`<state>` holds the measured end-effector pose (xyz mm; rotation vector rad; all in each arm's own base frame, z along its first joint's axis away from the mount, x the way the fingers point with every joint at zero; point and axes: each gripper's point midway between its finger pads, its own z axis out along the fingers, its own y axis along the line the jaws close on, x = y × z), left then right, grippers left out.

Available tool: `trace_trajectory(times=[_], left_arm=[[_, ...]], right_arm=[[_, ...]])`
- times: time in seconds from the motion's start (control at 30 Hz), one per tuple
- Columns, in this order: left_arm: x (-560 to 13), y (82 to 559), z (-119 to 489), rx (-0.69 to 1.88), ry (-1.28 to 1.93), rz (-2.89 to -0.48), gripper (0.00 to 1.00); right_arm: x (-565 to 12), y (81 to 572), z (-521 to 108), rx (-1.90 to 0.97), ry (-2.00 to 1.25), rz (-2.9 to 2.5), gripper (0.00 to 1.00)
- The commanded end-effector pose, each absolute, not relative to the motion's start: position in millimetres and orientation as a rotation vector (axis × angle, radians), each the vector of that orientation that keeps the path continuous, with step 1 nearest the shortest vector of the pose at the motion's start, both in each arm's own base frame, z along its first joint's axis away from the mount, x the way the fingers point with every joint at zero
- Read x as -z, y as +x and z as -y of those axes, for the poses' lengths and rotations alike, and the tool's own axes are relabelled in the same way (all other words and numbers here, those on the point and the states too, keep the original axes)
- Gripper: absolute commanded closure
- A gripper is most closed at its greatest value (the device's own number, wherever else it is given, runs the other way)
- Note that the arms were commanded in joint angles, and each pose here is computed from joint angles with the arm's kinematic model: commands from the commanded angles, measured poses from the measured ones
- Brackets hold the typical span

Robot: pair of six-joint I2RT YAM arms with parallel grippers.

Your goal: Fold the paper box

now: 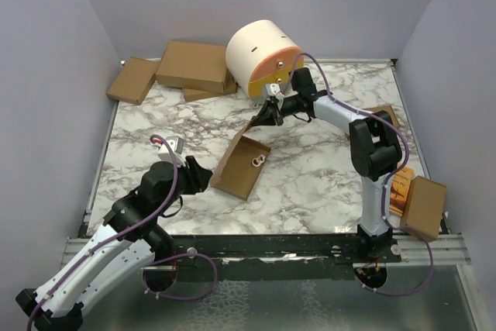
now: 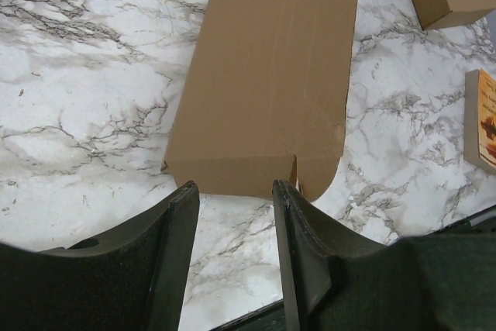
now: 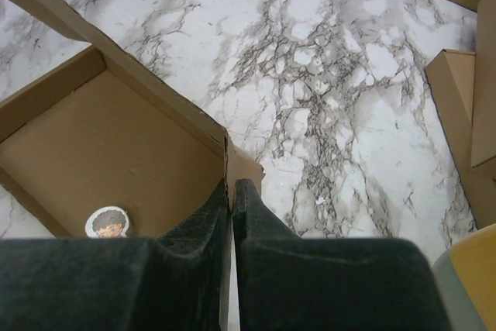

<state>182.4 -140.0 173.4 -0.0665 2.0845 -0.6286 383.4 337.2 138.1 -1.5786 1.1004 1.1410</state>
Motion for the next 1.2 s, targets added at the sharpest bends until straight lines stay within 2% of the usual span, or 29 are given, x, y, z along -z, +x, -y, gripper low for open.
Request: trace_trajectory(times=[0.0,0.3,0.47,0.63,0.77,0.87,1.0,1.17], left_arm=[[-187.2,188.2,138.8,0.623,-0.058,-2.021,0.54],[-217.7,202.8,157.6,0.71,0.062,-1.793,0.44],[-221.8,221.9,181.8,0.733,0.147,-1.706,0.43],[-220.3,249.0,199.4,0.65,0.246,-1.66,0.43],[-221.9,269.5,193.9,0.488,0.315,-1.59,0.41],[-224.7,286.5,177.0,0.36,0.283,-1.602,0.33],[-224.9,298.6,184.0,0.436,0.342,-1.628,0.24],[-208.6,322.1,185.7,0.589,0.361,-1.756,0.23]], right_arm=[[-154.0,376.0,-325.3,-1.062,-1.583,-1.086,0.99],[-176.5,387.1,-265.0,-0.853,-1.309,-1.385,0.99],[-183.6,403.3,-221.2,-0.63,-1.058,-1.542,0.99],[-182.7,408.7,-197.5,-0.572,-0.932,-1.605,0.99],[-175.2,410.3,-193.5,-0.586,-0.911,-1.638,0.99],[-171.8,411.9,-194.0,-0.602,-0.904,-1.66,0.99],[-171.4,413.9,-194.3,-0.609,-0.897,-1.673,0.99],[-171.8,413.8,-194.5,-0.616,-0.895,-1.677,0.99]])
